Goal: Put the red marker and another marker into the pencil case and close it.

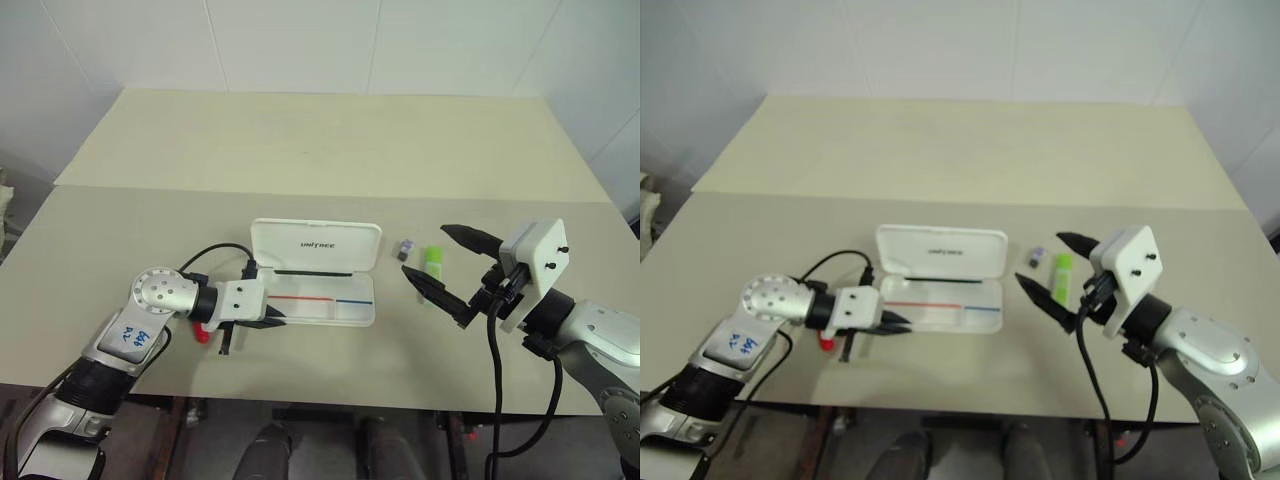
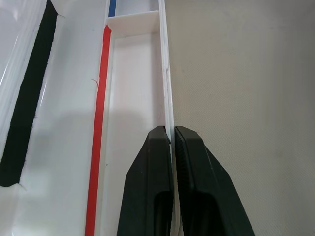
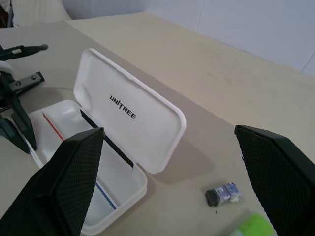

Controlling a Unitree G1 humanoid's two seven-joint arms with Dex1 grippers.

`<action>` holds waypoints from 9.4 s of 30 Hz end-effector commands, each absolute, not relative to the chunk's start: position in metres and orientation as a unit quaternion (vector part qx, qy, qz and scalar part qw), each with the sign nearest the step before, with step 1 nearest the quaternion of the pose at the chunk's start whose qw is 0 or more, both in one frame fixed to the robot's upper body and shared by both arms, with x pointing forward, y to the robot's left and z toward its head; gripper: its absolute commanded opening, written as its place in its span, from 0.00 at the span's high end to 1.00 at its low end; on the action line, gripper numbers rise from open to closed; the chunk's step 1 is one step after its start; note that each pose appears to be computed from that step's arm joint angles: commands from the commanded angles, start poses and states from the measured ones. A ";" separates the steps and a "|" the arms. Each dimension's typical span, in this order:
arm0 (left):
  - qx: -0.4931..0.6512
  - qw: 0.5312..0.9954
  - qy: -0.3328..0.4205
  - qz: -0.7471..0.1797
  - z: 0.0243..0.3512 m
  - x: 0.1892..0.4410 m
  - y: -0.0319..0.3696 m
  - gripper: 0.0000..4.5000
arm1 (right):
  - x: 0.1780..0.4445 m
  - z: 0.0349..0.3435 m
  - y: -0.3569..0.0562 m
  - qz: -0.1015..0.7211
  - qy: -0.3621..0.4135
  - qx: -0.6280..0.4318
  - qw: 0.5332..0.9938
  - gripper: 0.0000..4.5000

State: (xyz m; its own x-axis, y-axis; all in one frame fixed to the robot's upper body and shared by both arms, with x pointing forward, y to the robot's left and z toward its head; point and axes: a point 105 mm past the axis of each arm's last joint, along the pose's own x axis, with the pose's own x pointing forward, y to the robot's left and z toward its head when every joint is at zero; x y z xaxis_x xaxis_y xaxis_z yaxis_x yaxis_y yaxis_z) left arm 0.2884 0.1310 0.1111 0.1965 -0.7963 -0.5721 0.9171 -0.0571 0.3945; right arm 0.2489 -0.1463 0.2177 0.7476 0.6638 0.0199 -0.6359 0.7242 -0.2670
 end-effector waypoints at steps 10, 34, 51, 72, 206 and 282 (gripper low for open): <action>0.326 0.692 0.058 -0.642 0.133 0.276 0.120 0.49 | 0.244 0.226 -0.139 0.359 -0.082 -0.123 0.922 0.00; 0.252 0.948 0.070 -0.182 0.168 0.233 0.208 0.01 | 0.239 0.215 -0.114 0.558 -0.067 -0.163 0.811 0.00; 0.077 0.974 0.202 0.066 0.125 0.240 0.230 0.01 | 0.244 0.219 -0.114 0.563 -0.071 -0.169 0.806 0.00; 0.033 0.947 0.294 0.125 0.097 0.249 0.250 0.62 | 0.249 0.233 -0.115 0.531 -0.098 -0.165 0.825 0.00; 0.269 0.752 -0.011 -0.602 0.221 0.276 0.126 0.00 | 0.284 0.113 -0.136 -0.005 0.216 0.010 0.976 0.76; 0.329 0.783 0.042 -0.527 0.195 0.272 0.210 0.00 | 0.292 0.135 -0.014 0.626 0.064 -0.326 0.706 0.76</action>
